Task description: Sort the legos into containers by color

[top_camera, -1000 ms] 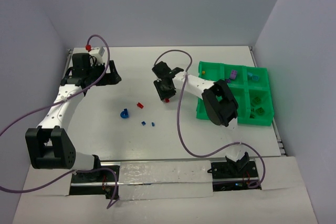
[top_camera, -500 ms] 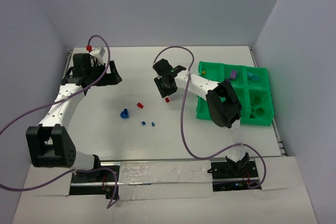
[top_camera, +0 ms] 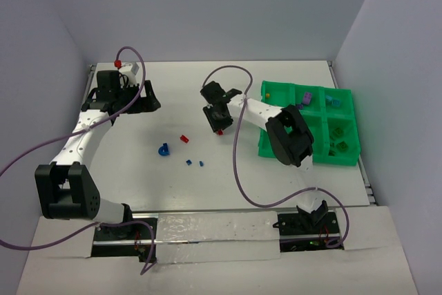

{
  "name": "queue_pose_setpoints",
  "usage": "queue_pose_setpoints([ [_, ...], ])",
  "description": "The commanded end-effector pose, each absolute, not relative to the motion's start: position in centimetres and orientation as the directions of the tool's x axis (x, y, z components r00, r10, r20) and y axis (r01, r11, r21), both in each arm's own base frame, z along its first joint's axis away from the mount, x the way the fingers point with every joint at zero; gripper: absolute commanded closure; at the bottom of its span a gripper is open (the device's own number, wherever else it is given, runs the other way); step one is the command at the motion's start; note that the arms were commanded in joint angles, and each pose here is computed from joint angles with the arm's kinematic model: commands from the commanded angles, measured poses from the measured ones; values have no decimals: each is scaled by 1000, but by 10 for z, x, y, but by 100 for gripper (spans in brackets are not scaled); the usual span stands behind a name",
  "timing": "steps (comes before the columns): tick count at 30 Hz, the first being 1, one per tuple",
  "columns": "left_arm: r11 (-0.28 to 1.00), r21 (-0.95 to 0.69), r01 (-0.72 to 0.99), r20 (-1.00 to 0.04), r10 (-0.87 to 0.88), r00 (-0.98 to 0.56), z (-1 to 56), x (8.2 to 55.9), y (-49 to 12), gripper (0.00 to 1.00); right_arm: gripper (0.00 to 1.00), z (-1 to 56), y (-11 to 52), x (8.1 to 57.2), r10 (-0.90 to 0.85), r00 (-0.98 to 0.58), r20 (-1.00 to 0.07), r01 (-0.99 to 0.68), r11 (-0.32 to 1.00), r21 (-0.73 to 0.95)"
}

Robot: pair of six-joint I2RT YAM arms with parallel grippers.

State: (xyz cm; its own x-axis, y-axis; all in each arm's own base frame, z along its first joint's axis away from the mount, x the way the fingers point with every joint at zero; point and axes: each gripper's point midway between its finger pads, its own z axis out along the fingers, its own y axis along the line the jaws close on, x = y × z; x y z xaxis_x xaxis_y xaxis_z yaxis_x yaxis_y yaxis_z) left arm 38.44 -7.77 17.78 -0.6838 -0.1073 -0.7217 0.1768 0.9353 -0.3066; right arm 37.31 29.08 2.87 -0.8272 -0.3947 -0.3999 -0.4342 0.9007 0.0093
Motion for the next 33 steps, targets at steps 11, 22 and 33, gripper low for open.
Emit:
queue_pose_setpoints([
  [11,926,-307,220,-768,-105,-631,202,397,-81,3,79,18,283,370,-388,-839,-382,-427,904,18],
  [22,890,-244,385,-791,47,-609,204,392,-106,4,100,174,234,364,-342,-681,-647,-559,814,158],
  [33,754,-166,636,-768,306,-563,178,366,-176,3,100,191,26,338,-236,-766,-598,-302,953,12],
])
